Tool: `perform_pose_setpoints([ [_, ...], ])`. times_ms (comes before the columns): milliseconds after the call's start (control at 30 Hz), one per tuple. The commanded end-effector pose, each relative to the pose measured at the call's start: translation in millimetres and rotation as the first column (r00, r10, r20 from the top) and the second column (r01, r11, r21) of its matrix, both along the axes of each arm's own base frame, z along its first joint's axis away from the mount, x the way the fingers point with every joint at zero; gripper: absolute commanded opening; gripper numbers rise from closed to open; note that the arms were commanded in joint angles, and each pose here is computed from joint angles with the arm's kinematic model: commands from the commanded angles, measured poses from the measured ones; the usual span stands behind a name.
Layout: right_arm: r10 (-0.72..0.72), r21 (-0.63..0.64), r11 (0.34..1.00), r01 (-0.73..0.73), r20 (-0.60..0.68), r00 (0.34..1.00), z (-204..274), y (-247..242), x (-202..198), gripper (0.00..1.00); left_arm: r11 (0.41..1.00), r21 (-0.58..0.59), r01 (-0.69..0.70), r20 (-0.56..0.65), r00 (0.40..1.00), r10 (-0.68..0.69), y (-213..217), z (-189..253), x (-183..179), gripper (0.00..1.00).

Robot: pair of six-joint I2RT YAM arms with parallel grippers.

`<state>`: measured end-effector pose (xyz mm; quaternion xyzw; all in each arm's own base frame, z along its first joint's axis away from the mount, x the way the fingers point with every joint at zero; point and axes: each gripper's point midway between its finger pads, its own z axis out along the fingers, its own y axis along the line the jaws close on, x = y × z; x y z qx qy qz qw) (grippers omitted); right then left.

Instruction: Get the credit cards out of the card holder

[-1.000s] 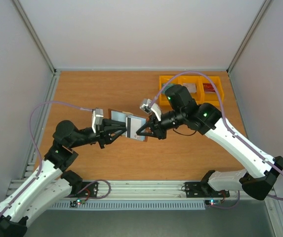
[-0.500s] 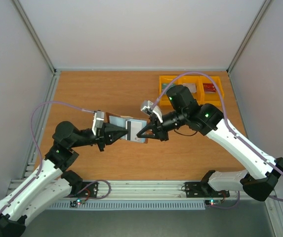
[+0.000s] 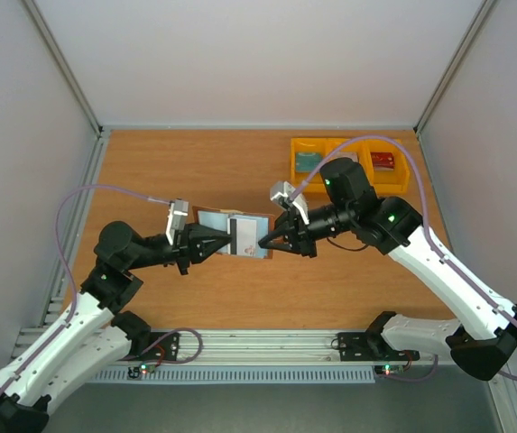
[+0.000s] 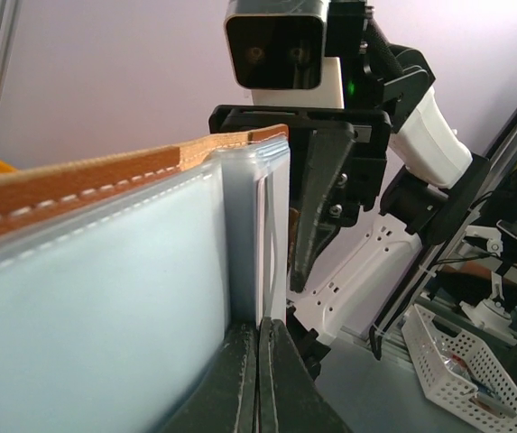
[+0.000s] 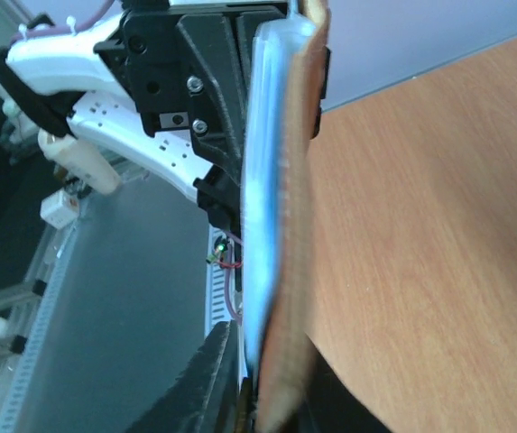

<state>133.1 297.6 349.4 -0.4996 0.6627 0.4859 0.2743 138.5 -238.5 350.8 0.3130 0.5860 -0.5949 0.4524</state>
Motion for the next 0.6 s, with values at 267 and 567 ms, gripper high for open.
perform_pose_setpoints([
  [267, -0.048, 0.021, 0.999, 0.047, 0.018, 0.999, 5.1, -13.8, 3.3, 0.01, 1.000, -0.022, -0.007, 0.022, 1.000, 0.007, 5.4, 9.2, -3.2, 0.00],
  [567, -0.081, 0.014, 0.997, 0.081, -0.019, 0.997, 0.2, -32.7, 10.5, 0.01, 1.000, -0.015, -0.004, 0.026, 1.000, 0.005, 4.8, 8.7, -1.7, 0.00],
])
